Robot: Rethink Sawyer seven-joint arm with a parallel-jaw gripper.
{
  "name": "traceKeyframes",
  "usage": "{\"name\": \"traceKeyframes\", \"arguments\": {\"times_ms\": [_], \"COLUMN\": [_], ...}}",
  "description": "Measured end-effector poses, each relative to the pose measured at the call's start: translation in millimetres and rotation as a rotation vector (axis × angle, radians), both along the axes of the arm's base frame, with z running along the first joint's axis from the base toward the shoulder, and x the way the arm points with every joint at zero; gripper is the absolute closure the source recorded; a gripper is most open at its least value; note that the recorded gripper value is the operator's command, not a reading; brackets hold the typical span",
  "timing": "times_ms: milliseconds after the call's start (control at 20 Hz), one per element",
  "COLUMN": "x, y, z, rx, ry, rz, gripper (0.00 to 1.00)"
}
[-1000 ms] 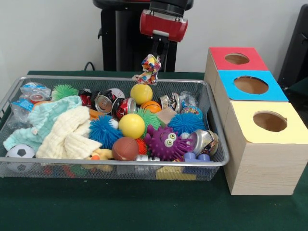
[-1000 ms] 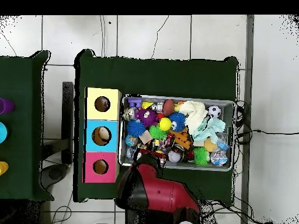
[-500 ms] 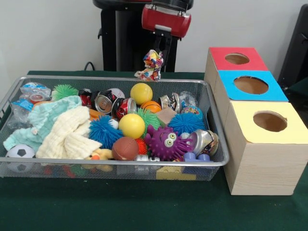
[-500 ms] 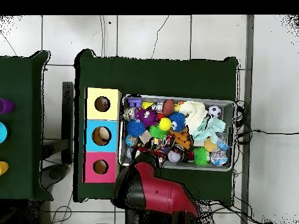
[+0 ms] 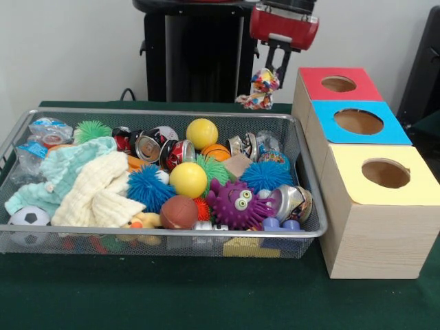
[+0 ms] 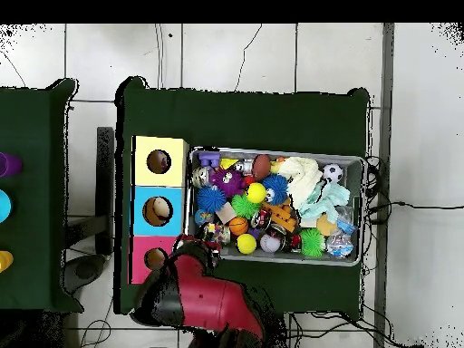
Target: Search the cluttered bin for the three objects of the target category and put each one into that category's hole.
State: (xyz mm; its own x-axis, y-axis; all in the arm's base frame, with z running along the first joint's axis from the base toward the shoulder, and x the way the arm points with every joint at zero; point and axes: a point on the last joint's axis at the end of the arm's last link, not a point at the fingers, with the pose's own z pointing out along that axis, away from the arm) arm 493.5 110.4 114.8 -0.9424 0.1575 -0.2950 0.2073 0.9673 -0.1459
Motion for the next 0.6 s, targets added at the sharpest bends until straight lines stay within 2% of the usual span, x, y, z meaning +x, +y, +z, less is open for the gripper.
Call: {"name": "traceKeyframes", "arguments": {"times_ms": [250,600], "x": [0.1,13.3], "y": [27,37], "z": [-5,-3], "rx": [-0.013,-0.019], "ry": [0.008,0.024], "rz": [0.020,-0.008], "gripper": [1.00,1.00]}}
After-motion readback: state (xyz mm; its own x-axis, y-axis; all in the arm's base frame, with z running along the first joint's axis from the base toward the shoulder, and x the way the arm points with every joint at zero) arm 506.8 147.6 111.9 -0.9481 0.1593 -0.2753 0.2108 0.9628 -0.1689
